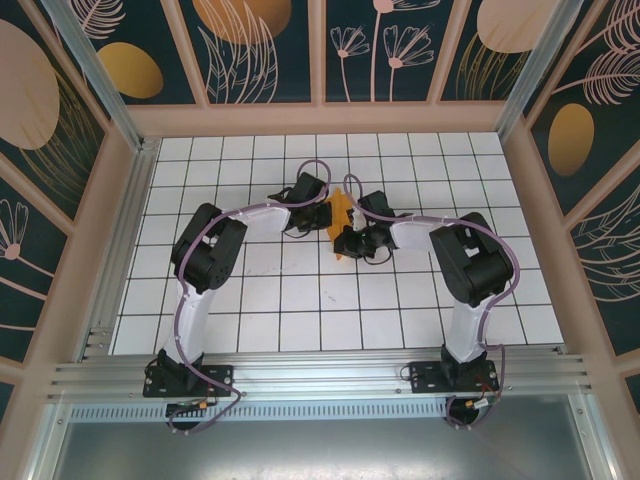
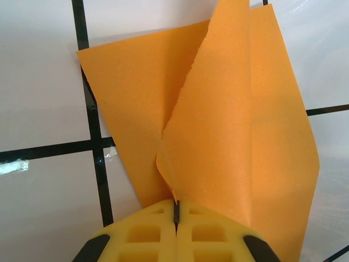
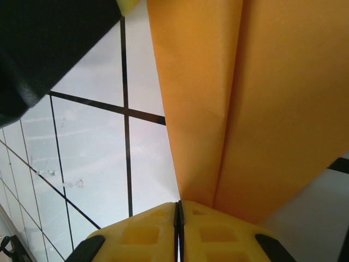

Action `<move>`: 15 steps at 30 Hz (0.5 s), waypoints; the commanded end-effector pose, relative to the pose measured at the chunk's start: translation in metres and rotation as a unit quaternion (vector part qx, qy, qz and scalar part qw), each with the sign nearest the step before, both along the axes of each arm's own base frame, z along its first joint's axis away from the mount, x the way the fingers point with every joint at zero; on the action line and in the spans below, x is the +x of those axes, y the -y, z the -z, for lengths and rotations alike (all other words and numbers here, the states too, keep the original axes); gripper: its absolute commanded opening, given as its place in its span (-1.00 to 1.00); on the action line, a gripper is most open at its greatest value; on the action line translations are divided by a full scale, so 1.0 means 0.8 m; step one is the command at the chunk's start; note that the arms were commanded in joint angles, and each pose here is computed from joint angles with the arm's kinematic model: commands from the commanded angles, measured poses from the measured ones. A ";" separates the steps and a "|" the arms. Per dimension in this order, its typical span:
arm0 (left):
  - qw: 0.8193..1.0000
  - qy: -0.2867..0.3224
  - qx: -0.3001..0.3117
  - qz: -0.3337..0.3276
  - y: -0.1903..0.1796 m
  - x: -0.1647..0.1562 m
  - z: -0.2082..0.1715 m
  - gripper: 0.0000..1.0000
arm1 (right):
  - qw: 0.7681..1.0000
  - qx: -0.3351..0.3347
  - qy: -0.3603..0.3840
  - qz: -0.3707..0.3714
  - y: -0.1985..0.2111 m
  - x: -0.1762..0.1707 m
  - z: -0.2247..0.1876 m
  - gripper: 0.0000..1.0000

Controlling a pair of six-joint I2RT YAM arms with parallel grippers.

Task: Fold a paper plane with a square sheet of paper (pick it up from the middle)
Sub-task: Fourth fold the wing at the center of the table.

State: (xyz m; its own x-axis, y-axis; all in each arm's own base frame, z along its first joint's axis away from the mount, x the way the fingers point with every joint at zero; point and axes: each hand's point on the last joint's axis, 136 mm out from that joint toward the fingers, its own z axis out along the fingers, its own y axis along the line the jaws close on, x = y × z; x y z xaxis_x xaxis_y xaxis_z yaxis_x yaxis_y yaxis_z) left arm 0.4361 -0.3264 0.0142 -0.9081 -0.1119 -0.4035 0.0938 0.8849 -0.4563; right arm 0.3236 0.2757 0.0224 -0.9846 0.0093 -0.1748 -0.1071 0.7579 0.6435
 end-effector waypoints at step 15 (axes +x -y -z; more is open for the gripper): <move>0.991 -0.093 0.092 -0.012 -0.044 -0.046 0.093 -0.95 | 0.999 0.030 -0.034 -0.029 -0.002 -0.027 -0.002 -0.73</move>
